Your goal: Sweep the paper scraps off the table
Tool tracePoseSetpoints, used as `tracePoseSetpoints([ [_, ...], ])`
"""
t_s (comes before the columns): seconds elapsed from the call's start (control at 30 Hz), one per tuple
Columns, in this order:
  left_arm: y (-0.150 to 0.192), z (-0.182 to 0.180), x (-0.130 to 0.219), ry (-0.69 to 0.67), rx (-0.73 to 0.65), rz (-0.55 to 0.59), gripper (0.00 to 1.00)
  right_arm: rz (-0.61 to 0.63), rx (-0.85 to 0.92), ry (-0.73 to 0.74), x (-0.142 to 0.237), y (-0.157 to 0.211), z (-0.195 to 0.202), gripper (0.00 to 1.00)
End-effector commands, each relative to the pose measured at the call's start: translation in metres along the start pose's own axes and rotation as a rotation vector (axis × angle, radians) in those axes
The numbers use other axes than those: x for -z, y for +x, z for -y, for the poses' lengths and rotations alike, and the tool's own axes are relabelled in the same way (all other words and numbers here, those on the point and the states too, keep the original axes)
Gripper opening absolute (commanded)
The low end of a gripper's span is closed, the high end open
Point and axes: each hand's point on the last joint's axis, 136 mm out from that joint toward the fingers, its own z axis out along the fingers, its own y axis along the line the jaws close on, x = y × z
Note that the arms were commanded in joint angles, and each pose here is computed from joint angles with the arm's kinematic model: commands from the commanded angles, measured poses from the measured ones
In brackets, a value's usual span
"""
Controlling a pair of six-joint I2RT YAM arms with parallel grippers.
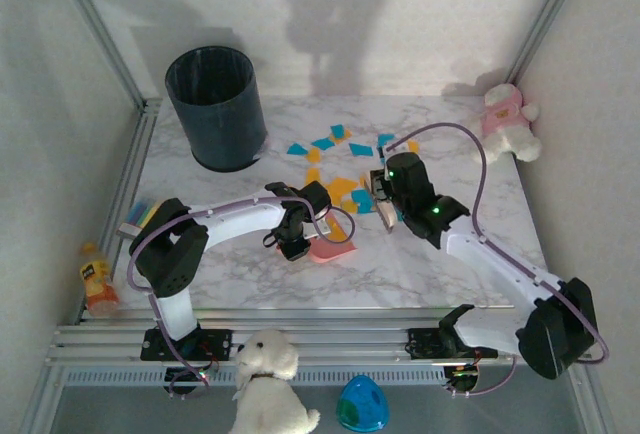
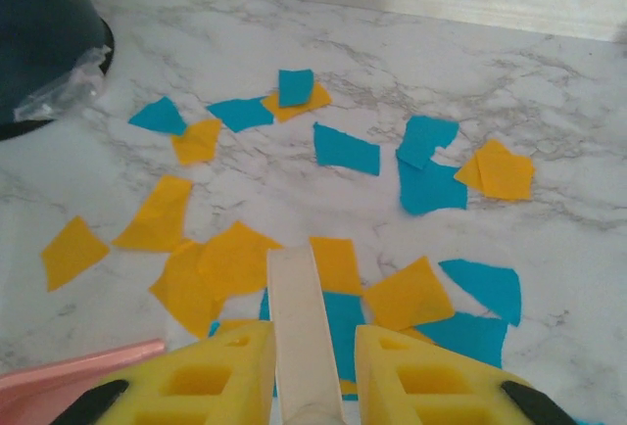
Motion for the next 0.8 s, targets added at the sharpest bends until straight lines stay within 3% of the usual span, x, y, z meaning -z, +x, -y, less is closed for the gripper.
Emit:
tracePoseSetpoints([
  [0.0, 0.013, -0.007, 0.004, -0.028, 0.036, -0.032, 0.00, 0.067, 0.035, 0.031, -0.003, -0.029, 0.004, 0.00],
  [0.4, 0.013, -0.004, 0.004, -0.015, 0.028, -0.036, 0.00, -0.099, 0.045, 0.061, -0.035, 0.012, 0.004, 0.00],
  [0.77, 0.012, -0.005, 0.007, -0.012, 0.017, -0.040, 0.00, -0.241, 0.037, -0.022, -0.019, 0.050, -0.006, 0.00],
])
